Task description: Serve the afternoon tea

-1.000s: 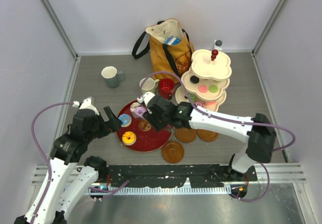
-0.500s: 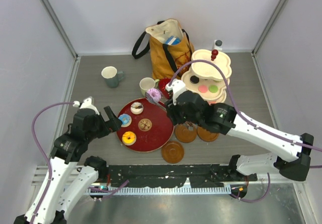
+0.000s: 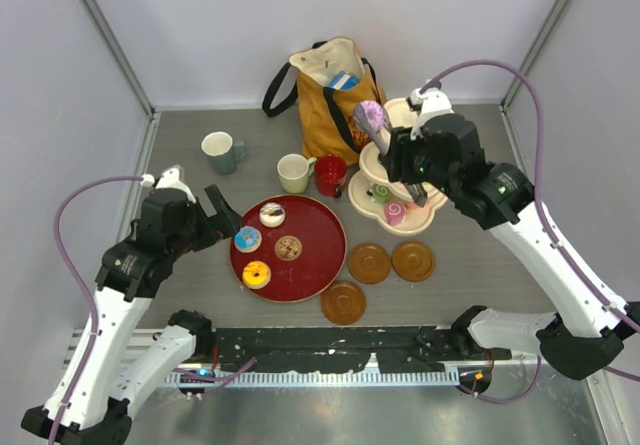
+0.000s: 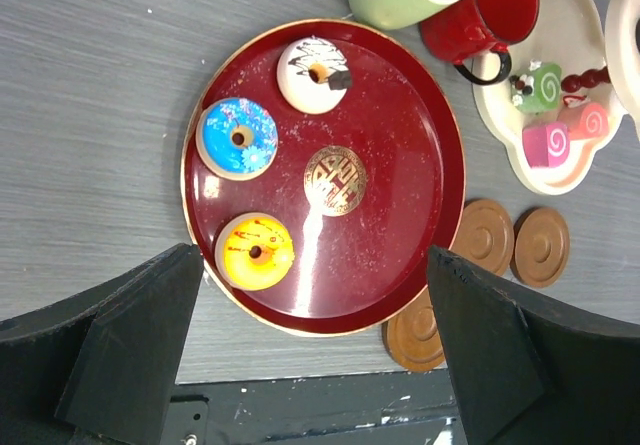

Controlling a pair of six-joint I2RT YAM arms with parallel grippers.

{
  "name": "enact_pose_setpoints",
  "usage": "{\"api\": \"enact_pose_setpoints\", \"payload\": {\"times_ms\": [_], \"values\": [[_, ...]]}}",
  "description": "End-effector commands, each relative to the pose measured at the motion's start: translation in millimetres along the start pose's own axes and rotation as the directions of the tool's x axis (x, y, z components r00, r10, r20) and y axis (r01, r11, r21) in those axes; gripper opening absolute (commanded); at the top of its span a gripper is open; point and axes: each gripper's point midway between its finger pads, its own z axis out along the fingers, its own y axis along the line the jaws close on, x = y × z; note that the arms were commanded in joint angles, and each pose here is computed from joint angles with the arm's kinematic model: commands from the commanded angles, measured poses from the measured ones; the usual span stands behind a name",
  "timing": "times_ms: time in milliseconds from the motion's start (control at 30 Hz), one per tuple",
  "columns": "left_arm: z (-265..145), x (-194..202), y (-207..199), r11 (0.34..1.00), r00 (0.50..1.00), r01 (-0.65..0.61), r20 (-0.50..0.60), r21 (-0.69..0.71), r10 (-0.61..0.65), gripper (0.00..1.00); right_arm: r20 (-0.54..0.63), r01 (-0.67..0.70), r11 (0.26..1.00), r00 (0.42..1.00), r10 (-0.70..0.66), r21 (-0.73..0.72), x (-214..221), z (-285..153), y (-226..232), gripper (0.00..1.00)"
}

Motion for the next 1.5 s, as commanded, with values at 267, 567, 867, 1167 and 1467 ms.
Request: {"api": "enact_pose_setpoints", "payload": {"times_ms": [267,567,867,1167,1467], "values": [[1,-32,-14,0.999,0.998,-0.032,0.053,-0.006,0.033,1.00,0.032,-0.089,0.989,0.996,0.086,0.115,-32,-3,-57,0.42],[7,-25,-12,1.000,0.999,-0.022,0.028,-0.012,0.022,1.00,-0.021,-0.106,0.980,0.994,0.111,0.170,-2,-5,-68,0.48],[6,-22,-12,1.000,1.000,-0.019,0.021,-0.008,0.019,1.00,0.000,-0.124,0.966,0.992,0.127,0.228,3,-18,-80,0.59],[0,-23,-12,1.000,0.999,-0.021,0.032,-0.002,0.021,0.99,0.068,-0.125,0.971,0.991,0.113,0.204,-17,-38,-78,0.64],[-14,-23,-2,0.999,0.998,-0.030,0.054,-0.028,0.031,1.00,0.182,-0.109,0.979,0.980,0.077,0.173,-39,-78,-79,0.63]]}}
